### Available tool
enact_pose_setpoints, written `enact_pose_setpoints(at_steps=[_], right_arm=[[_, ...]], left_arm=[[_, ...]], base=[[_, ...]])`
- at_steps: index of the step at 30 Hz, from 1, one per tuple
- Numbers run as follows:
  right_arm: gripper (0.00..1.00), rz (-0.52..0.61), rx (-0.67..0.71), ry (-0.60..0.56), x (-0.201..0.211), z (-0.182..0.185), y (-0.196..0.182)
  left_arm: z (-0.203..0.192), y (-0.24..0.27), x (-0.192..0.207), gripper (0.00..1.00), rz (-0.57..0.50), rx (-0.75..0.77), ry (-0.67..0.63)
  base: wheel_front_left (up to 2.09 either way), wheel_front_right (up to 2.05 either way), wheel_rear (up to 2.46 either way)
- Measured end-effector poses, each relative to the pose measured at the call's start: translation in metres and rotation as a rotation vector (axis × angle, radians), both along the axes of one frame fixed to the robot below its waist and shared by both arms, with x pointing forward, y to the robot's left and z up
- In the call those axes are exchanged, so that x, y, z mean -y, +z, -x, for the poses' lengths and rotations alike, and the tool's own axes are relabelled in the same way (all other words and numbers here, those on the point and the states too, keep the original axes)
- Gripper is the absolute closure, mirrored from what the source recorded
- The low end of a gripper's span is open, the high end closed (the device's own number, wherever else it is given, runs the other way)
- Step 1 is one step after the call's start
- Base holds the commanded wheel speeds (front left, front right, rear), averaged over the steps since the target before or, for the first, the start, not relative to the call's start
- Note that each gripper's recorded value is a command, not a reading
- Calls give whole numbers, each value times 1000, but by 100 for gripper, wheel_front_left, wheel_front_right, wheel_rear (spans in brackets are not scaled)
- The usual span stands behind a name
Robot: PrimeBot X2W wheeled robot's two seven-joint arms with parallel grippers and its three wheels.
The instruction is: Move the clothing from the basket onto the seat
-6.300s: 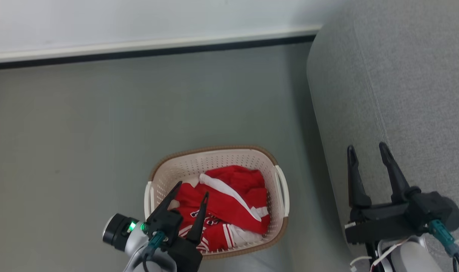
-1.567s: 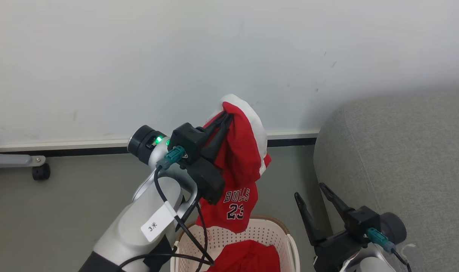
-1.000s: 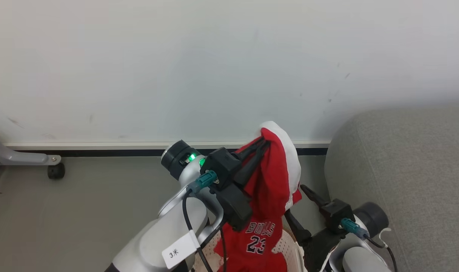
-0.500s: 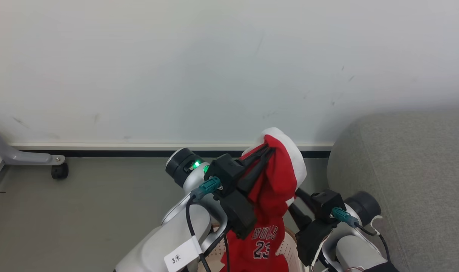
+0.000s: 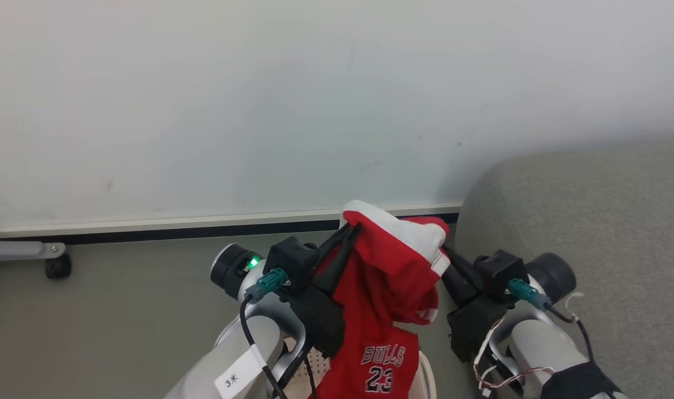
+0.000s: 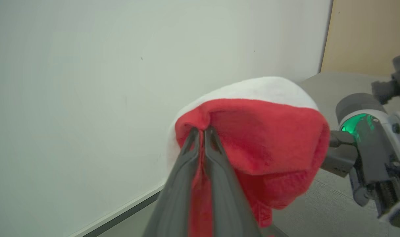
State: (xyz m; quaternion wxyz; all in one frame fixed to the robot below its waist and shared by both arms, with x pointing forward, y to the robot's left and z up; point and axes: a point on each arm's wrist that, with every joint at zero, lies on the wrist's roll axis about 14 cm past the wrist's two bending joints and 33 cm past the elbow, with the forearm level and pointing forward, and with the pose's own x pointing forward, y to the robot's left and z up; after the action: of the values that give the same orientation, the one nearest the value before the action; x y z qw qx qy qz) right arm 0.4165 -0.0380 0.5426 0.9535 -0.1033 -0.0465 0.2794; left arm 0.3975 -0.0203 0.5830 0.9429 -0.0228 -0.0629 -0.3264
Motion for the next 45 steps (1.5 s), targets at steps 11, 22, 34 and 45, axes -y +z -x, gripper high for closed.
enact_pose_setpoints(at_steps=[11,22,34,45], right_arm=[[100,3,85,-145,71,-8,29],[100,41,185,-303,152,7,59],[100,89,272,-428,212,28,88],[100,64,315,-461,227,0,115]], left_arm=[[2,-13,17,0,15,-27,-35],[23,-28,59,0,28,-70,-151],[44,-39,105,0,36,-105,-288],[41,-56,109,0,48,-151,-307]], base=[[0,0,0],[0,0,0],[0,0,0],[0,0,0]])
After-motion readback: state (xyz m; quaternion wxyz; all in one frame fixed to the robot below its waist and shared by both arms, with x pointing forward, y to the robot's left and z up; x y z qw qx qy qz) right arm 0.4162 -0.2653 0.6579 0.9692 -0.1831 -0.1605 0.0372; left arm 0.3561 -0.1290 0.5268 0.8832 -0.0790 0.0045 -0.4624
